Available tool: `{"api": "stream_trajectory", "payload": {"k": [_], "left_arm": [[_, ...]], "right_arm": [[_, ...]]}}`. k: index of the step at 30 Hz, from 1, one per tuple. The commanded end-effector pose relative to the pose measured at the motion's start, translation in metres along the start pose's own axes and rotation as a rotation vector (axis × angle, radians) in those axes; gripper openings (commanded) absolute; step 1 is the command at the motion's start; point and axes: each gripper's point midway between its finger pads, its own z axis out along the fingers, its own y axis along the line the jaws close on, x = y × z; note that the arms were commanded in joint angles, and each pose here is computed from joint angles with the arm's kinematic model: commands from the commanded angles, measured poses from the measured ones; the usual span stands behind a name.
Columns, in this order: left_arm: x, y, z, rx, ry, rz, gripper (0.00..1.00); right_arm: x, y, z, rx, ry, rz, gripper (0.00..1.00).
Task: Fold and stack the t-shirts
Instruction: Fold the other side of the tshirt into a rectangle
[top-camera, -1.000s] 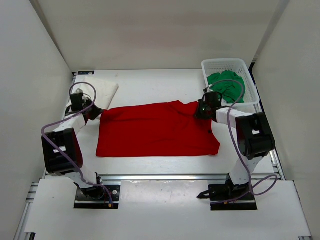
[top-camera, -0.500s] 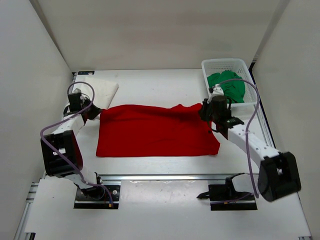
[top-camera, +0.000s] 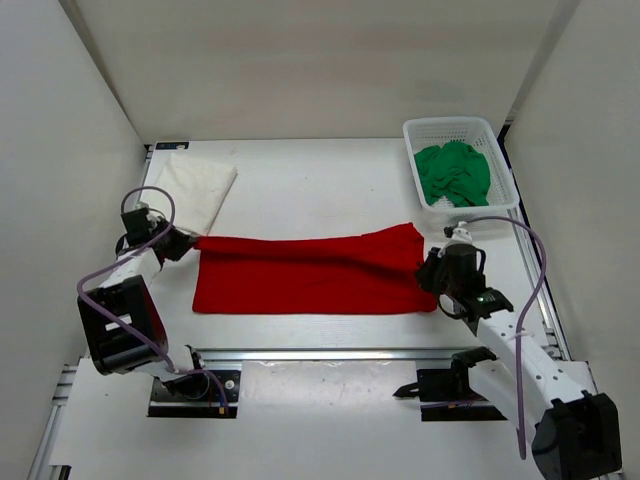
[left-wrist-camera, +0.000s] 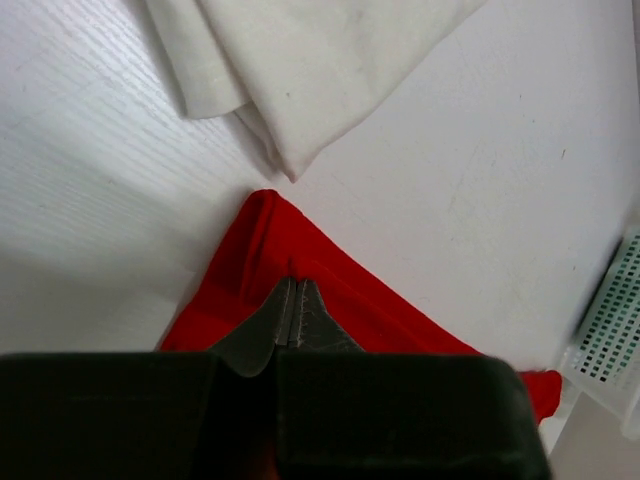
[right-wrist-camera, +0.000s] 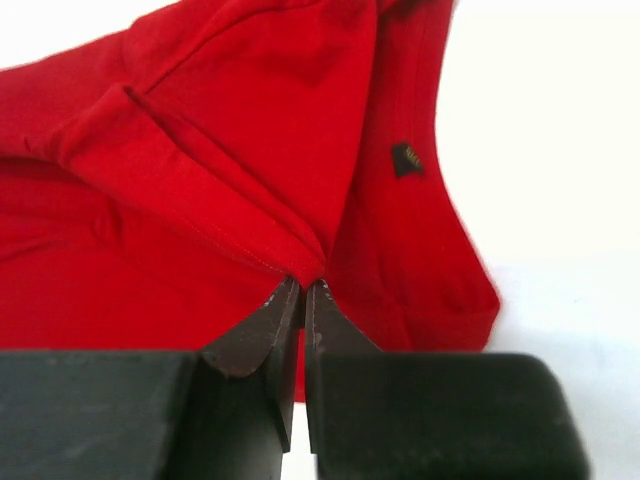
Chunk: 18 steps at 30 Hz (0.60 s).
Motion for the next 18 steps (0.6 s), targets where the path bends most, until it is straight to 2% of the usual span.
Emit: {"api": "stream_trajectory", "payload": {"k": [1,5,7,8,9,10,12,15,17,18], "left_arm": [[-0.003,-0.008,-0.009,0.052,-0.017,-0.019,0.0],[0.006,0.01,-0.006,0.069,0.037,-0.159,0.02],[0.014,0.01,-0.008,0.128,0.035,-0.22,0.23],[0.014,0.007,-0.01,0.151,0.034,-0.259,0.27],[0.014,0.006,-0.014,0.186,0.017,-0.27,0.42],[0.012,0.001,-0.021,0.209,-0.005,-0.282,0.47],[0.004,-0.002,-0.031,0.222,-0.064,-0.285,0.48],[-0.004,-0.008,-0.043,0.186,-0.15,-0.21,0.39],[-0.01,-0.019,-0.051,0.177,-0.203,-0.124,0.39],[-0.011,-0.024,-0.051,0.164,-0.227,-0.067,0.38]], "right_arm": [[0.011,-0.002,-0.003,-0.02,0.008,0.107,0.0],[0.041,-0.007,-0.001,-0.094,0.038,0.248,0.0],[0.048,-0.017,0.0,-0.075,0.018,0.289,0.04],[0.051,-0.015,-0.002,-0.092,0.014,0.291,0.07],[0.049,-0.018,-0.002,-0.075,0.003,0.293,0.12],[0.04,-0.018,-0.005,-0.072,-0.023,0.284,0.17],[0.025,-0.013,-0.009,-0.079,-0.056,0.253,0.19],[0.01,0.001,-0.013,-0.092,-0.08,0.203,0.21],[0.007,0.018,-0.014,-0.117,-0.066,0.138,0.2],[0.006,0.027,-0.011,-0.127,-0.065,0.102,0.15]]}}
